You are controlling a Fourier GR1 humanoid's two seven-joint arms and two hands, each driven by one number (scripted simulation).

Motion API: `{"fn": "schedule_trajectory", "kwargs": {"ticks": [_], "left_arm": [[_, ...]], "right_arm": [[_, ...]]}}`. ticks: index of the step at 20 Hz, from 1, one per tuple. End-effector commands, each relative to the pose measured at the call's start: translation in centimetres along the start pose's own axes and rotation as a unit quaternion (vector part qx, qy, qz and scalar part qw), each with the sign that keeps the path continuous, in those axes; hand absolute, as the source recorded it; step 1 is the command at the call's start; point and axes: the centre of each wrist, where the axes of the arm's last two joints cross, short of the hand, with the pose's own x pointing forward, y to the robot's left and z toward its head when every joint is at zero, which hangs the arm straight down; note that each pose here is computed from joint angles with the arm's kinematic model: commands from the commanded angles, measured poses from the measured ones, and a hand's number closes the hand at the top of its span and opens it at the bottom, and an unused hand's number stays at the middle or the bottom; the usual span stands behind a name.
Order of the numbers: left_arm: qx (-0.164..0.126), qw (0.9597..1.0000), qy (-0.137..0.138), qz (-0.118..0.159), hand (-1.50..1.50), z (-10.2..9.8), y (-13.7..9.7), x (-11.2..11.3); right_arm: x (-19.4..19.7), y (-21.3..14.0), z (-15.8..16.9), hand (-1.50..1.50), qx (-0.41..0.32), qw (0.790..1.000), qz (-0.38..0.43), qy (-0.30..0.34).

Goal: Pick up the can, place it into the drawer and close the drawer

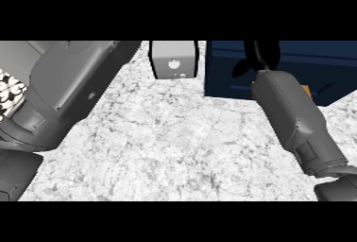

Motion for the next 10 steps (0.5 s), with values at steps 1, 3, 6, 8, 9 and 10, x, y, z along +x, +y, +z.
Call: {"fn": "schedule_trajectory", "kwargs": {"ticks": [1,3,6,8,9,10], "left_arm": [[-0.006,1.0000,-0.006,-0.003,-1.50,0.4,1.1,0.6],[-0.015,0.9999,-0.001,0.002,-1.50,0.5,1.4,0.1],[-0.009,0.9999,0.000,0.007,-1.50,0.8,1.8,0.4],[-0.022,0.9997,-0.008,0.008,-1.50,1.2,3.0,-0.9],[-0.011,0.9999,-0.006,0.004,-1.50,1.4,1.4,-1.5],[-0.014,0.9999,-0.001,0.005,-1.50,1.1,3.0,-0.2]], "right_arm": [[0.0,-1.5,-2.0,-1.50,-0.034,0.999,0.000,0.001],[0.3,-1.9,-2.5,-1.50,-0.043,0.999,-0.009,-0.003],[1.7,-2.3,-3.3,-1.50,-0.046,0.998,-0.045,-0.001],[1.5,-2.6,-3.5,-1.50,-0.046,0.997,-0.067,-0.002],[4.4,-3.2,-4.5,-1.50,-0.053,0.993,-0.101,-0.019],[2.9,-3.2,-4.2,-1.50,-0.061,0.993,-0.100,-0.011]]}}
